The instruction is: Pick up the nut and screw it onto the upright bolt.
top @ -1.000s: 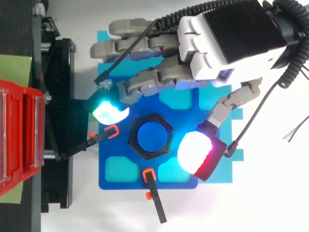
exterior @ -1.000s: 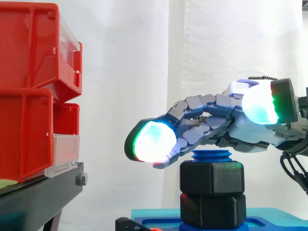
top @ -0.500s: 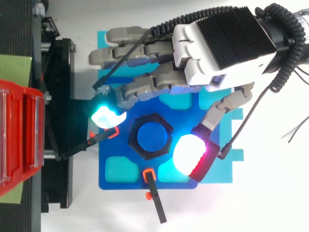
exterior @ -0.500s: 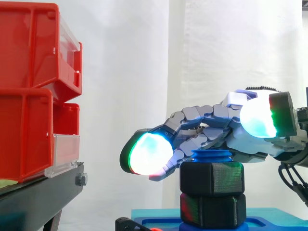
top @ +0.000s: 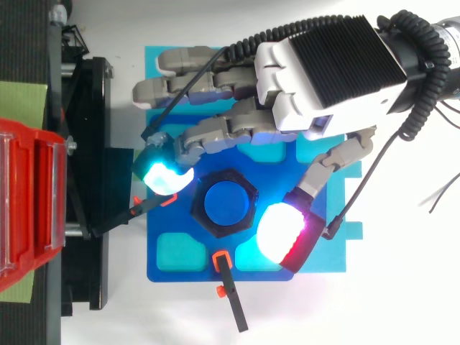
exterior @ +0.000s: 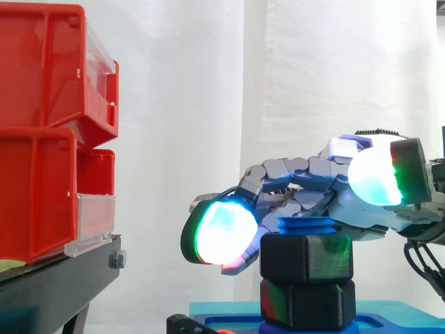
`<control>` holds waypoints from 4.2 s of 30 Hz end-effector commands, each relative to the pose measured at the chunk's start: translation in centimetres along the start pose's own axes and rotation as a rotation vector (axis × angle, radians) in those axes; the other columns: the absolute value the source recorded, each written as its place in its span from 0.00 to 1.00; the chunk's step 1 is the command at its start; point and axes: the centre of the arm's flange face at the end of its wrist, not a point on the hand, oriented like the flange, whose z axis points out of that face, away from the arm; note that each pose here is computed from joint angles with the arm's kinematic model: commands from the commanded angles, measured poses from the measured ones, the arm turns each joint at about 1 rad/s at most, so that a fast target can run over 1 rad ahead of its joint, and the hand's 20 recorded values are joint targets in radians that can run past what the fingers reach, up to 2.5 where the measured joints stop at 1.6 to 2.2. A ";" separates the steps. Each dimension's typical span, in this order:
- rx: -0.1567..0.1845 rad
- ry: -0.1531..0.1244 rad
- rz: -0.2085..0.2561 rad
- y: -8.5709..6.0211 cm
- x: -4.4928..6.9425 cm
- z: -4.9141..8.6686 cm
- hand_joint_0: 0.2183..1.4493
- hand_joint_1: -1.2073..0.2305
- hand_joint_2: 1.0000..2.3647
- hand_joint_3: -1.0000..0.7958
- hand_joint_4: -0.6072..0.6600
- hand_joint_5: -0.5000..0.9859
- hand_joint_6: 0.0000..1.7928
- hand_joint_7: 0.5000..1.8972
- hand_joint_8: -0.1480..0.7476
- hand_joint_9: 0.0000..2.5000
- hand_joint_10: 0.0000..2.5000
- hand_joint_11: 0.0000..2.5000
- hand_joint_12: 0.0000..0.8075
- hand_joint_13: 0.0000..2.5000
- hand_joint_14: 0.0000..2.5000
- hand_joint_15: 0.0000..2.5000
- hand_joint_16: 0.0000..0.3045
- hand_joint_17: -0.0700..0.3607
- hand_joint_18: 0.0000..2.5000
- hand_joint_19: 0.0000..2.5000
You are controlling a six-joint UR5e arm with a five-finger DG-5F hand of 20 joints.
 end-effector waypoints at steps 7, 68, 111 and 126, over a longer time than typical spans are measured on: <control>0.012 0.020 -0.003 -0.1 0.2 -0.3 0.17 0.64 0.00 0.28 0.65 0.26 0.28 0.41 0.46 0.18 0.00 0.00 0.43 0.05 0.00 0.00 0.14 0.38 0.00 0.00; 0.000 0.009 -0.020 -1.9 -2.9 -2.2 0.18 0.63 0.00 0.28 0.60 0.39 0.28 0.66 0.42 0.50 0.00 0.00 0.33 0.26 0.00 0.00 0.08 0.28 0.10 0.00; 0.009 -0.009 -0.001 0.1 0.6 0.5 0.15 0.65 0.00 0.28 0.60 0.23 0.28 0.12 0.44 0.18 0.00 0.00 0.45 0.04 0.00 0.00 0.15 0.40 0.00 0.00; 0.010 -0.005 0.002 0.0 0.5 0.4 0.16 0.70 0.00 0.28 0.59 0.28 0.28 0.25 0.45 0.22 0.00 0.00 0.44 0.07 0.00 0.00 0.14 0.39 0.00 0.00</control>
